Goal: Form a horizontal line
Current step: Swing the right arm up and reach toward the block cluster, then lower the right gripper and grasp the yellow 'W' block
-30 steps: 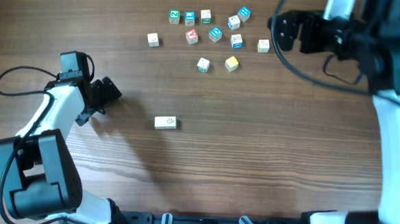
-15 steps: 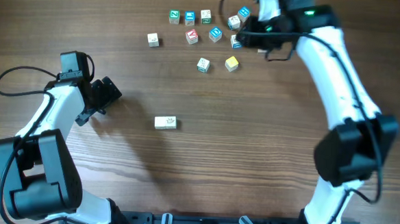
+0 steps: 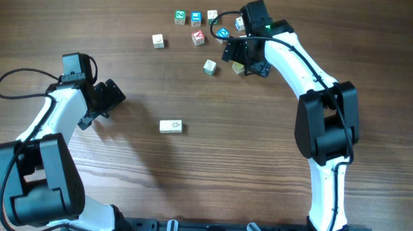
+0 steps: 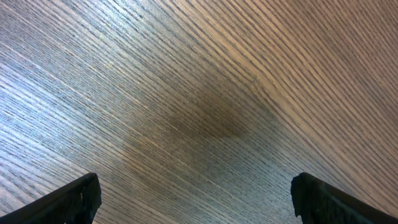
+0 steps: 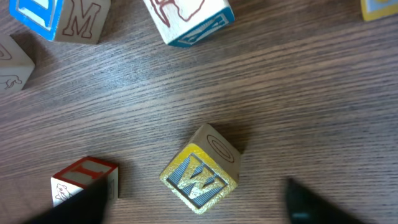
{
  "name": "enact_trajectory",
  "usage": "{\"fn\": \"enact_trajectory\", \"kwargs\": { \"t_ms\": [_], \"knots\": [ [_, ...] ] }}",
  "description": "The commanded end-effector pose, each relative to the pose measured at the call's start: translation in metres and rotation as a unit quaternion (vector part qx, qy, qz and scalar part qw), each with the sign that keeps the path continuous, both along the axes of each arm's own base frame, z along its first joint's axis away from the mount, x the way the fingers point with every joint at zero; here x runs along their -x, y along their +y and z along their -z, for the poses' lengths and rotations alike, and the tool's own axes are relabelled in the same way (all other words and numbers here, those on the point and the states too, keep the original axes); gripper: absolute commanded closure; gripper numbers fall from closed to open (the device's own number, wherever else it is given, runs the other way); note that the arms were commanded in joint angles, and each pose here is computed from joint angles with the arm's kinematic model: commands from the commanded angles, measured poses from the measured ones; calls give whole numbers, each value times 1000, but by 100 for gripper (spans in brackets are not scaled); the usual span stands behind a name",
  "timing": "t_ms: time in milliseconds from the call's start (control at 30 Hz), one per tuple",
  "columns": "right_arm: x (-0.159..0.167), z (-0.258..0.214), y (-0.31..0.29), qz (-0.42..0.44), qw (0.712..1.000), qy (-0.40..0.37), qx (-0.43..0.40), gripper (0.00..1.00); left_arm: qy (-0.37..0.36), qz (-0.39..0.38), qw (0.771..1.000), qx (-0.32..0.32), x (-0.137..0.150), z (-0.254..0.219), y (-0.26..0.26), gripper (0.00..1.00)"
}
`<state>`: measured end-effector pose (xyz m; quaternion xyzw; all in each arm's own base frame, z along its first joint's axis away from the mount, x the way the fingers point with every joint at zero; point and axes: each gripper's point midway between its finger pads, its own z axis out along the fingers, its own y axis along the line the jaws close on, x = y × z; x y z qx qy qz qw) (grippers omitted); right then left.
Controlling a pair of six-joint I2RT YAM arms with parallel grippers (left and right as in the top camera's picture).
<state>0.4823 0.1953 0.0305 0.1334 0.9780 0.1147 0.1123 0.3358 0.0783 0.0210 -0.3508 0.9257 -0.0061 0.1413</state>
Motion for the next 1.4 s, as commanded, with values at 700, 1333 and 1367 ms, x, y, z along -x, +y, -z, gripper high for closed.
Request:
{"fn": "enact_trajectory", "kwargs": {
  "t_ms": [700,1333,1367],
  "knots": [
    [5,25,-26,-41,986,-27,162,66,-1,4,1000,-3,-3,-1,2,0],
    [-2,23,-27,-37,986,-39,159,60,-1,4,1000,-3,-3,-1,2,0],
    [-3,18,-26,-37,986,-45,157,61,-1,4,1000,-3,-3,-1,2,0]
  ]
}}
